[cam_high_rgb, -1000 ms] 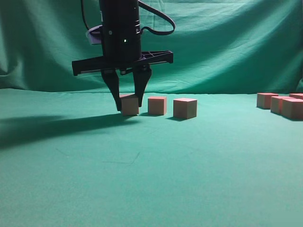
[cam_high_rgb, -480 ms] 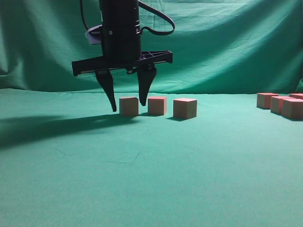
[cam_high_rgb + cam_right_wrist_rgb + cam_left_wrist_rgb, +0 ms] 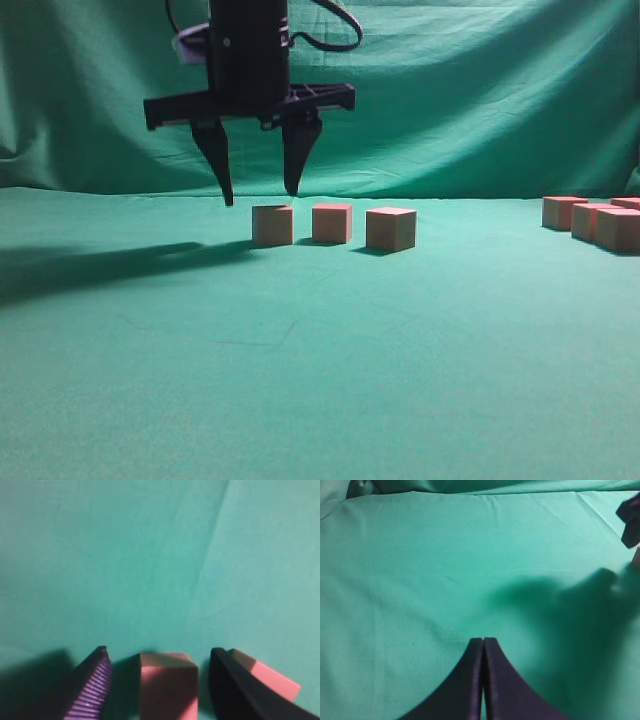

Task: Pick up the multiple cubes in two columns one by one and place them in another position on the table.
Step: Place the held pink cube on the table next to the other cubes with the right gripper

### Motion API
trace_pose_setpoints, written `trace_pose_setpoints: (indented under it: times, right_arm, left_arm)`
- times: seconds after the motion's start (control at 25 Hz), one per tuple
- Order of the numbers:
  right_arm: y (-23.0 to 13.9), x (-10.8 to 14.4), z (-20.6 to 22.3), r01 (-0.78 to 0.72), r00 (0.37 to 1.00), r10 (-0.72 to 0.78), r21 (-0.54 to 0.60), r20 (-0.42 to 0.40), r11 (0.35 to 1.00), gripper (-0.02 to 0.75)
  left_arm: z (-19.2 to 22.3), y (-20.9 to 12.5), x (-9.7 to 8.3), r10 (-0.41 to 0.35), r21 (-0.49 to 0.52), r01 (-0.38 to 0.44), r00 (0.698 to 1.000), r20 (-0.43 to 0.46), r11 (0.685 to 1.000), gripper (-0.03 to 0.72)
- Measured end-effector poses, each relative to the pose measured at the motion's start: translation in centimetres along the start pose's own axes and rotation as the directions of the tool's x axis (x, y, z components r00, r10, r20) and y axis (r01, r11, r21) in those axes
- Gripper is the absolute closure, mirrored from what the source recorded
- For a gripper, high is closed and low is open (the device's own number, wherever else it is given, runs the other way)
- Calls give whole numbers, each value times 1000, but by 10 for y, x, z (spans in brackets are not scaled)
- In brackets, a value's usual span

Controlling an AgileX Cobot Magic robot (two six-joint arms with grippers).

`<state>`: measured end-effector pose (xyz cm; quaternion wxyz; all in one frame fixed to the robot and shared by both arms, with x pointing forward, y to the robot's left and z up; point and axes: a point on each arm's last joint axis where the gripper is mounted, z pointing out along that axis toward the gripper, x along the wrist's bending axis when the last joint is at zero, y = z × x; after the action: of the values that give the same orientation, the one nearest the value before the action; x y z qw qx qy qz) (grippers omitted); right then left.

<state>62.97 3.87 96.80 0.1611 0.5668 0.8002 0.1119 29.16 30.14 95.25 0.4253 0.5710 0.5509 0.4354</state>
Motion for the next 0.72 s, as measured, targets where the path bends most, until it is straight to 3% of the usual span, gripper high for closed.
trace_pose_setpoints:
  times: [0.44,0.56,0.72]
  right_arm:
    - [36,-17,-76,95,995,-90,-235,32,967,337]
    - [38,-29,-119,132,991,-129,-300,29,945,337]
    - [31,-59,-210,93,994,-107,-448,-7,889,337]
  left_arm:
    - [0,0,0,0,0,0,1000,0,1000,688]
    - [0,0,0,0,0,0,1000,0,1000,688]
    - [0,0,0,0,0,0,1000,0,1000,688]
